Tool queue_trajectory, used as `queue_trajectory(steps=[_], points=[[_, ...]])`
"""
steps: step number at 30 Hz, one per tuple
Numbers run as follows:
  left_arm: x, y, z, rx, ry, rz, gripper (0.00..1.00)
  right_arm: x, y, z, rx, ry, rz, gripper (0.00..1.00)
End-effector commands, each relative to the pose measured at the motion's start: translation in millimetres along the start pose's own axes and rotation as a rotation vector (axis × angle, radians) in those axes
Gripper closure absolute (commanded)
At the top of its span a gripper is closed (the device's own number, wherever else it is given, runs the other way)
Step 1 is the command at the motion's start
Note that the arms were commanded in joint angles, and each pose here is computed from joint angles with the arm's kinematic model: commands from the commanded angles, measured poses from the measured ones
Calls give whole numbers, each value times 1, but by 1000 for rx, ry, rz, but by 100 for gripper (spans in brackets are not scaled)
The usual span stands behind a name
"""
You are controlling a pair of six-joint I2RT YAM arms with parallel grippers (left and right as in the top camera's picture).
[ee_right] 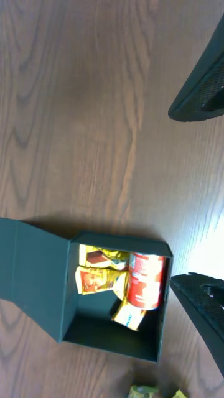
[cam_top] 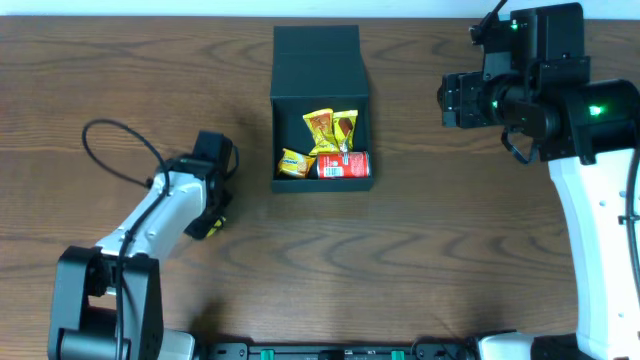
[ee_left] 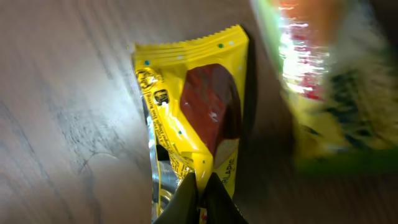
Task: Pack container
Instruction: 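Carry the Apollo packet into the box and lower it beside the others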
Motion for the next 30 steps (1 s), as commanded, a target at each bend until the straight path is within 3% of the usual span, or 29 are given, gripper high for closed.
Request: queue_trajectory(steps=[1,5,7,8,11,14,22,30], points=[[-17,46,-21,117,-189,-92,94,1,-3,-3,25,13,8,20],[-24,108,-45,205,-418,-329,94,2,-3,-3,25,13,12,20],[-21,130,-64,293,-623,-427,94,2,-3,-3,26,13,16,19],[-14,140,-76,360,-773,-468,94,3,-2,-3,26,13,19,18],[2,152,-95,487,-954,-517,94,5,-1,-3,27,14,25,15],[9,156,-107,537,-985,-552,94,8,7,-4,27,13,25,15],[26,123,-148,703,-1199,-464,94,18,65,-4,3,35,-136,7],[33,76,-166,656,-977,-277,94,35,111,-5,-14,36,-251,3]])
Point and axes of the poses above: each gripper's point midway between its finger pads, its own y axis back along the fingers, its own z axis along the line the jaws close on, x = y × z, the point moved 10 cm from there along y, back along the fingers, and after that the axes turned 5 degrees about -y, right-handed, at the moved point
